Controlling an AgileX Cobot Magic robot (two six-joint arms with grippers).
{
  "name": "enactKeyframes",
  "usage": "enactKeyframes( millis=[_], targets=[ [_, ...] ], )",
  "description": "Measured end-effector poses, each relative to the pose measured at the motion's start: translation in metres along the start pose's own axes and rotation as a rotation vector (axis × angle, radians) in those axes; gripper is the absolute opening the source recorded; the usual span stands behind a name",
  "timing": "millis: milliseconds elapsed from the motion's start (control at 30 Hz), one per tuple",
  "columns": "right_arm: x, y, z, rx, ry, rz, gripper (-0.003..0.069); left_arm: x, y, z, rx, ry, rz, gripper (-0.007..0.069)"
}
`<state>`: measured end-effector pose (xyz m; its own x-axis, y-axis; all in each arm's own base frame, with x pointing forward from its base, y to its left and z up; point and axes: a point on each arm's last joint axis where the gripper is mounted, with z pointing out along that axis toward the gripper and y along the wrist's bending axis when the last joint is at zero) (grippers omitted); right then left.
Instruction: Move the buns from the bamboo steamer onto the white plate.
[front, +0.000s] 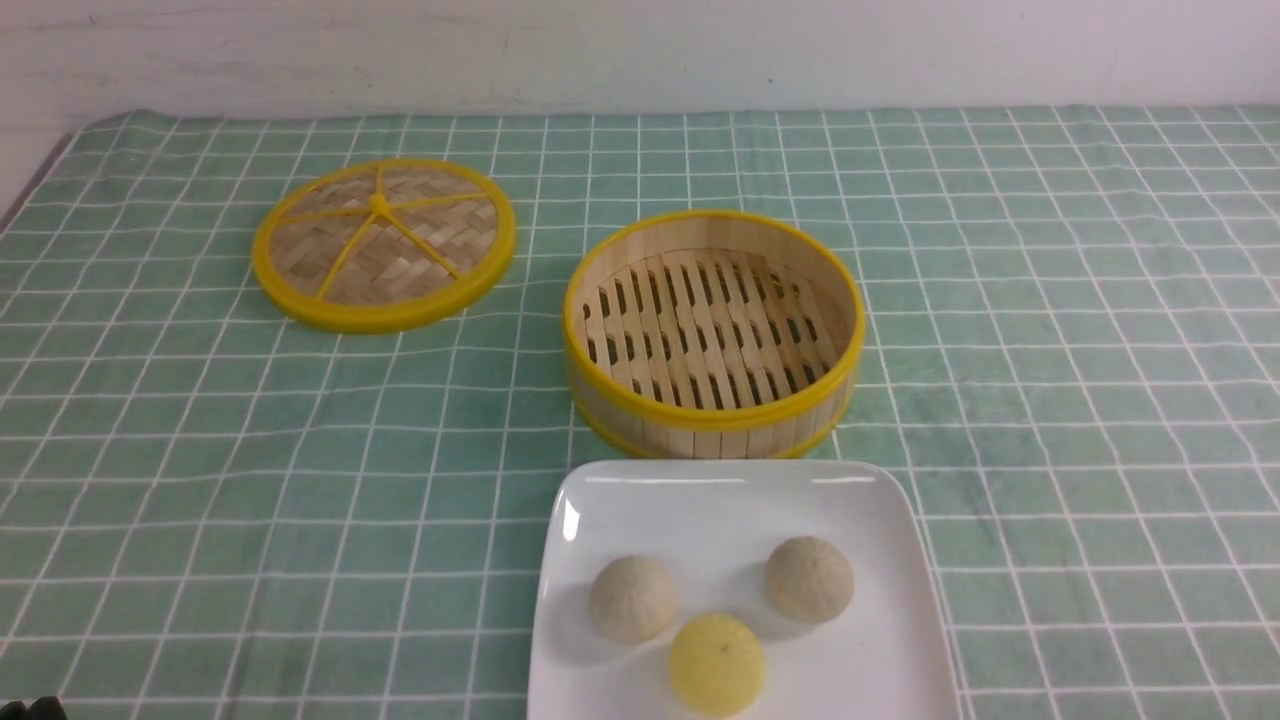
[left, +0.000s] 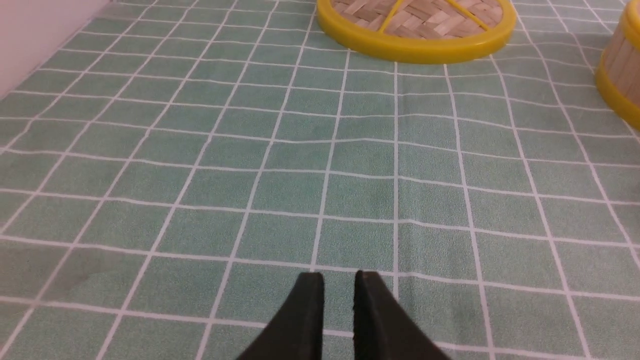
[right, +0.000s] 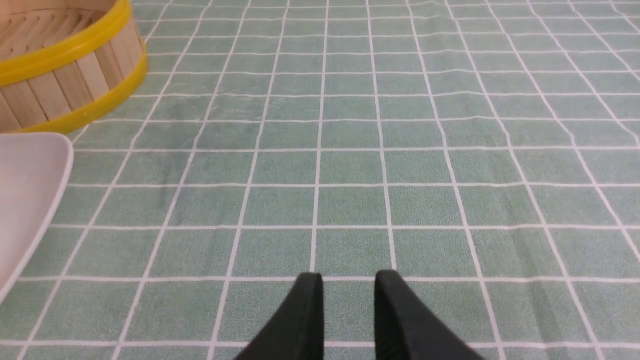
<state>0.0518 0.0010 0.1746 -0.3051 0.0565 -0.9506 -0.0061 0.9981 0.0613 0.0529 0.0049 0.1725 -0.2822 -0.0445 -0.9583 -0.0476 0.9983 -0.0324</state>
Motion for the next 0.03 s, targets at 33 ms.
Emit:
enactKeyframes(
  millis=[33],
  targets=[
    [0.0, 0.0, 0.0, 0.0, 0.0, 0.0, 0.0179, 0.0, 0.0, 0.0, 0.0, 0.0, 0.001, 0.0128]
  ],
)
